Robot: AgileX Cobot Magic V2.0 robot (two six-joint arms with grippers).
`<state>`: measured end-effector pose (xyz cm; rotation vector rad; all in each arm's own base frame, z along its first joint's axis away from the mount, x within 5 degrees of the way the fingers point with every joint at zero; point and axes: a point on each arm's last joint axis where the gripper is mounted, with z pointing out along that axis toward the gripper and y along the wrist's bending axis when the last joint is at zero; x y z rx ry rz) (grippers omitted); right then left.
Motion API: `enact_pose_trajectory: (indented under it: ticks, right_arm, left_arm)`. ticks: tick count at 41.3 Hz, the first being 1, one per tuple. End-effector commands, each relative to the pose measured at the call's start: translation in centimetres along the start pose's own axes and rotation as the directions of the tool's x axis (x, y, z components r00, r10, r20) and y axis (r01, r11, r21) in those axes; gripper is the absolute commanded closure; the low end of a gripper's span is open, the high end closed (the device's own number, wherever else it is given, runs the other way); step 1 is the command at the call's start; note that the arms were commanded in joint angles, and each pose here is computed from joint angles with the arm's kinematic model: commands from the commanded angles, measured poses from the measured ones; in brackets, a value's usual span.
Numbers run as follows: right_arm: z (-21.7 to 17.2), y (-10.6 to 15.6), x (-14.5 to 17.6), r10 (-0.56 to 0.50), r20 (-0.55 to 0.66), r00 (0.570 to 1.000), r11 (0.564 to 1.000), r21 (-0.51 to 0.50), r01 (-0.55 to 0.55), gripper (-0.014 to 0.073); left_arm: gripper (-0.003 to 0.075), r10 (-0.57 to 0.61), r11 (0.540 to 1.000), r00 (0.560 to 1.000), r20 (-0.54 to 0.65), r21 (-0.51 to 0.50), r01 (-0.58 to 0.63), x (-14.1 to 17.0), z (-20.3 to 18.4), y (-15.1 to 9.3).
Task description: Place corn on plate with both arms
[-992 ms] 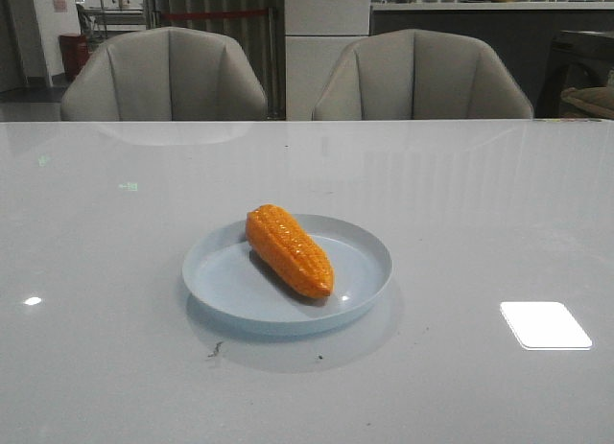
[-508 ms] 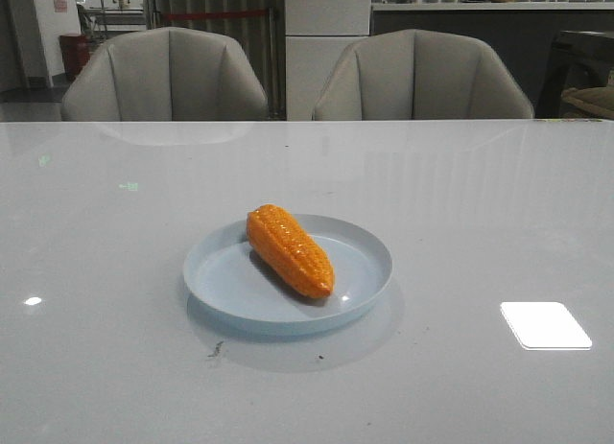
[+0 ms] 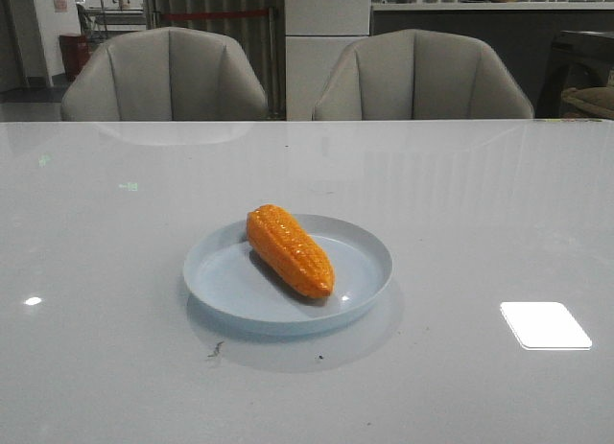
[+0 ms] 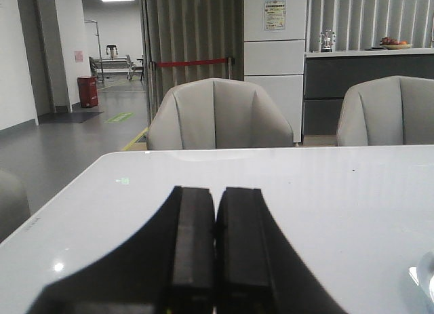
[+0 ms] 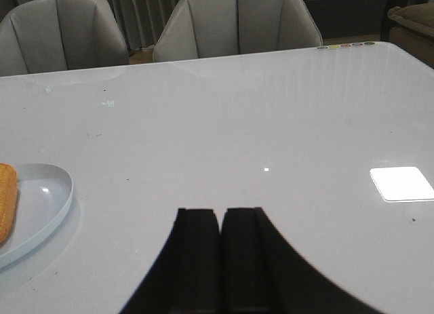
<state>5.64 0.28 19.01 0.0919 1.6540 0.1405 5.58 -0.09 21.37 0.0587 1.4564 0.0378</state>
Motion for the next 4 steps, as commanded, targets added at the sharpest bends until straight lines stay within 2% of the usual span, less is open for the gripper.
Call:
enact_pose_trajectory:
  ticks: [1,4]
  right_arm:
    - [-0.38,0.14,-1.58,-0.012,0.125,0.992,1.000,-0.005,0.012,0.0537]
    - [-0.38,0.14,-1.58,-0.012,0.125,0.992,1.000,-0.005,0.012,0.0537]
  left_arm:
    - [0.0624,-0.013,1.000,0.998,0.058,-0.001,0.013,0.45,-0.12,-0.02]
    - [0.0624,-0.013,1.000,0.998,0.058,-0.001,0.013,0.45,-0.12,-0.02]
